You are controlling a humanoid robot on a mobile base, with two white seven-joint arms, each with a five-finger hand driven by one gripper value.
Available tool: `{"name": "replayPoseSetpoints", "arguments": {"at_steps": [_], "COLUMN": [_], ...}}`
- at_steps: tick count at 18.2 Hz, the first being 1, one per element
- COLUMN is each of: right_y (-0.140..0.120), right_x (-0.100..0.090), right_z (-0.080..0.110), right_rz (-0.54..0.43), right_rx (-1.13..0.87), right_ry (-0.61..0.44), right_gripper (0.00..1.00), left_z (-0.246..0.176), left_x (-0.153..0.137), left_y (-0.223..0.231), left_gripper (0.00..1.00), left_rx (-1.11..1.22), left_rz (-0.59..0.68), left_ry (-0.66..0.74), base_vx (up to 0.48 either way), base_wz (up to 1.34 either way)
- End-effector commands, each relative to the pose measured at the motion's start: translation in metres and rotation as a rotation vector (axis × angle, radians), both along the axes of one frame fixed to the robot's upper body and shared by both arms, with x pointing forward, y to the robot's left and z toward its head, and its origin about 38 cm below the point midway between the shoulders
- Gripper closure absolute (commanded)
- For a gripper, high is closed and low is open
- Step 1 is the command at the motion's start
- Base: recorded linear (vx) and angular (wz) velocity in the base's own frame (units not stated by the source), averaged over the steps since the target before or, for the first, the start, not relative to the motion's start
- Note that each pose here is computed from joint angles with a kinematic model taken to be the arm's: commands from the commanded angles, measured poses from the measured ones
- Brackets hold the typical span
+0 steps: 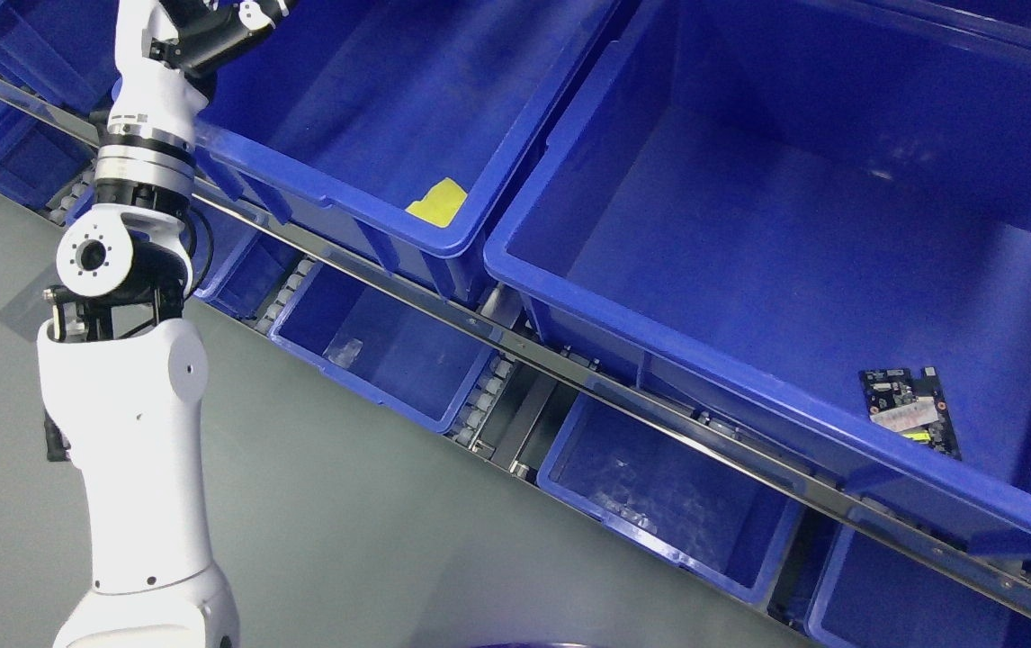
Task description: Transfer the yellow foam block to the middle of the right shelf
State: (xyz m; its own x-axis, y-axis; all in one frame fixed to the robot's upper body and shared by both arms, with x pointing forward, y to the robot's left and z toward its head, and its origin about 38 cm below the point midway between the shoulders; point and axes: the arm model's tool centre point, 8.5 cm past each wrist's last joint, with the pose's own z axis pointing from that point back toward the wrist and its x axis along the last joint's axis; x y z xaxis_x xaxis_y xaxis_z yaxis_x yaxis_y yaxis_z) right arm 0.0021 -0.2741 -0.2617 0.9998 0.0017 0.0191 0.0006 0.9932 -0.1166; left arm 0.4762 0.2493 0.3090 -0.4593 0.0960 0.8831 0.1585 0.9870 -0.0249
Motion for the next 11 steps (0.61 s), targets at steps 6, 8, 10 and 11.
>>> {"name": "replayPoseSetpoints", "arguments": {"at_steps": [6,8,10,11], "right_y": [-0.0113,-0.0113,-0.0113,-0.0113], "right_x": [-0.0098,-0.0088,-0.0098,-0.0098], "right_z": [0.0009,0.0009,0.0009,0.0009], "right_rz": [-0.009,-0.009,-0.009,-0.009], "right_rx": [-0.017,-0.017,-0.017,-0.017], "right_ry": [0.005,0.004,0.005,0.005], "right_gripper": [0.0,0.0,0.0,0.0], "left_z": [0.006,0.0065,0.0061,0.0066], "left_x": [-0.0219,-0.0222,-0.022,-0.0223], "left_y": [-0.0046,-0.0047,-0.0035,-0.003], "left_gripper": [0.0,0.0,0.0,0.0], "left_rx": [-0.002,-0.002,-0.003,-0.004], "left_rz": [-0.018,-0.018,-0.016,-0.014], "left_ry": [-0.051,-0.052,-0.051,-0.053], "base_vx": [0.0,0.0,0.0,0.0], "base_wz": [0.0,0.0,0.0,0.0]}}
